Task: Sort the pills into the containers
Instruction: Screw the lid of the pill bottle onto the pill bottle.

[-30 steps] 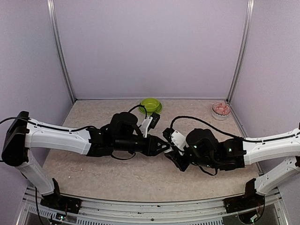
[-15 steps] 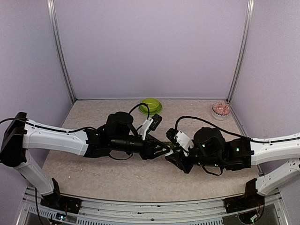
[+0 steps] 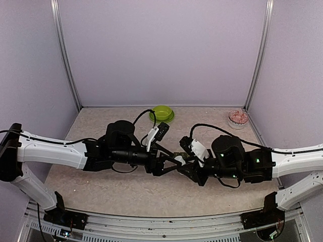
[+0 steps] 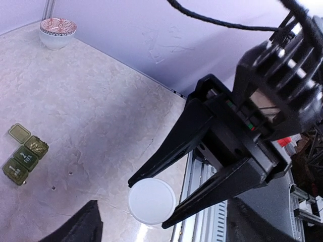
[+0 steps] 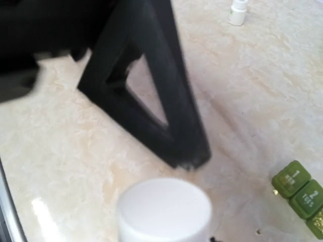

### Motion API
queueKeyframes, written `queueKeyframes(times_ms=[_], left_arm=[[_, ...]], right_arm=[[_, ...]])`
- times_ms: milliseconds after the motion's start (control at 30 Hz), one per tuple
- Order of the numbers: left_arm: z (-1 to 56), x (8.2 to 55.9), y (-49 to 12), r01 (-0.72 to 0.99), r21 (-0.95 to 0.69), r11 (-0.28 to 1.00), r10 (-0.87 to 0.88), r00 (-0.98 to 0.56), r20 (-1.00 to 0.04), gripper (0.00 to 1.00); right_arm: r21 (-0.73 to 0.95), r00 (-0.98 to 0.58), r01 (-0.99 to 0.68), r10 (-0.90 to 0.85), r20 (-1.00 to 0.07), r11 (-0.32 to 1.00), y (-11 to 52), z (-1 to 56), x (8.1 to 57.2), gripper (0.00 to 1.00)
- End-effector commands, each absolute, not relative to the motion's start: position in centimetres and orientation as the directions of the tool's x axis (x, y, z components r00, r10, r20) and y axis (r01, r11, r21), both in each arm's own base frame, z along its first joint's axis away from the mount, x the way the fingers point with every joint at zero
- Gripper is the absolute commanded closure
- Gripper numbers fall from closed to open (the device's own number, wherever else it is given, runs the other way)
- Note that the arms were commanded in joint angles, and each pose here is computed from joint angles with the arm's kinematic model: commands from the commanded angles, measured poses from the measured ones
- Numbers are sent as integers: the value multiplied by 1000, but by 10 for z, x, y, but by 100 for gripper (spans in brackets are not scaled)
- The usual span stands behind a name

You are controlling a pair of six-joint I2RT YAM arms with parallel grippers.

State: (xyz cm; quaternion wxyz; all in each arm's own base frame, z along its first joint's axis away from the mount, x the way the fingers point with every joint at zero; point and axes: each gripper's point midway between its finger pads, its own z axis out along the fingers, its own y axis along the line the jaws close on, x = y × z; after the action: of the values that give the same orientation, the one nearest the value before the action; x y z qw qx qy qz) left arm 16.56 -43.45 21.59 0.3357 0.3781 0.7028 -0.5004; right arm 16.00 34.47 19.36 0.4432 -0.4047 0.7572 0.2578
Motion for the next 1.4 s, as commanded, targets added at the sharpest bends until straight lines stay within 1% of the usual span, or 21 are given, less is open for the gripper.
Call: queueKeyframes(times_ms=[0, 33, 67, 167, 300, 433, 567, 833, 1367], left_arm=[[244, 170, -427, 857, -473, 203, 109, -500, -859, 5], [245, 171, -427, 850, -484, 209, 101, -511, -854, 2], [245, 172, -427, 842, -496, 214, 98, -523, -846, 1], [242, 176, -428, 821, -522, 233, 97, -553, -827, 1], [242, 173, -431, 814, -539, 217, 99, -568, -817, 1], [249, 163, -434, 825, -543, 159, 97, -560, -823, 1], [250, 158, -438, 829, -542, 141, 113, -557, -823, 1], [241, 161, -440, 822, -543, 172, 123, -565, -816, 1], [250, 148, -445, 837, -534, 116, 120, -546, -829, 1]], right_arm=[[33, -278, -818, -344, -897, 574, 344, 204, 169, 70], [31, -277, -815, -342, -898, 579, 344, 205, 170, 70], [30, -276, -813, -339, -900, 582, 344, 207, 171, 70], [25, -270, -809, -334, -903, 588, 345, 209, 173, 70], [16, -270, -799, -335, -903, 601, 347, 209, 177, 71], [4, -272, -785, -340, -900, 619, 346, 208, 181, 71], [6, -271, -782, -331, -904, 624, 346, 209, 183, 73], [10, -268, -781, -320, -909, 624, 347, 211, 183, 77], [19, -283, -792, -340, -897, 610, 354, 199, 182, 77]])
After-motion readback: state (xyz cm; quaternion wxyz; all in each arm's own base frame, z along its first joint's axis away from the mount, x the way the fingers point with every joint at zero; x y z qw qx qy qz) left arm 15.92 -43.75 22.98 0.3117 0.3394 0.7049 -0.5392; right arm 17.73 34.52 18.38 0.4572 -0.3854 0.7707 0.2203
